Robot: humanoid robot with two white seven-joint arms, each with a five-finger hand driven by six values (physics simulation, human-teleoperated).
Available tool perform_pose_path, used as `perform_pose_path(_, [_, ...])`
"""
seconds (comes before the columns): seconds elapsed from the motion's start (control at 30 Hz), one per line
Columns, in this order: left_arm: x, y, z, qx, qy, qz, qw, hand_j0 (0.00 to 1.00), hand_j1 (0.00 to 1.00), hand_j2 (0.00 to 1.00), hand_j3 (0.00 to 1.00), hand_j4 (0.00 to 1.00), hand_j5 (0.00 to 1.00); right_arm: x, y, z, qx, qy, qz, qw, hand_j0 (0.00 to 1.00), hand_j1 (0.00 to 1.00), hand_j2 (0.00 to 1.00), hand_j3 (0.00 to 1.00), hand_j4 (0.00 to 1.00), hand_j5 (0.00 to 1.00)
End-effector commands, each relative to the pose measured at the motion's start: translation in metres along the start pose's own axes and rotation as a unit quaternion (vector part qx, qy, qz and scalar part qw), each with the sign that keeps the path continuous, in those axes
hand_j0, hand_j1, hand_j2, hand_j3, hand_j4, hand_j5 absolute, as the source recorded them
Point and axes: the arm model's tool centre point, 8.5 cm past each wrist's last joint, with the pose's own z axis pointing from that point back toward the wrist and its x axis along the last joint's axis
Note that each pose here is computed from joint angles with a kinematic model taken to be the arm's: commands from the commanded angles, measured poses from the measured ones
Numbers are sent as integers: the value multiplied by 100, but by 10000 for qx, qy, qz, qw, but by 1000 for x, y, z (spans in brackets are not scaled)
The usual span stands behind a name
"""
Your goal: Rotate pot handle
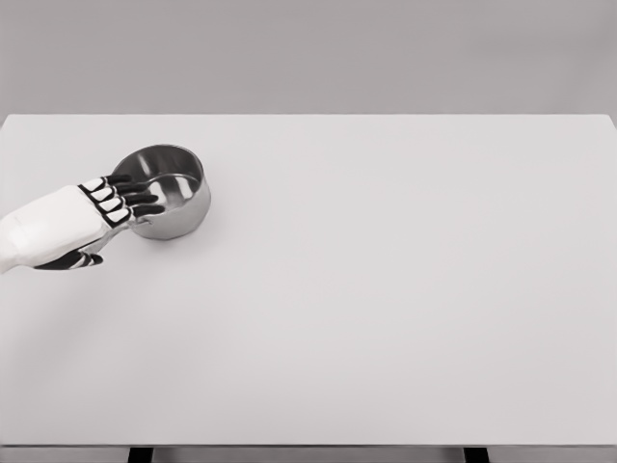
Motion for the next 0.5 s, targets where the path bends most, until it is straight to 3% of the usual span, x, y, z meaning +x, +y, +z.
perform_pose_path(0.0, [-3, 0, 1, 9, 44, 25, 10000, 100, 100, 100, 100, 100, 100, 0, 0, 0, -1, -3, -6, 10000, 100, 100, 100, 100, 100, 100])
perform_pose_path(0.47, [-14, 0, 8, -46, 222, 7, 9997, 100, 100, 100, 100, 100, 100, 0, 0, 0, -1, -3, -6, 10000, 100, 100, 100, 100, 100, 100])
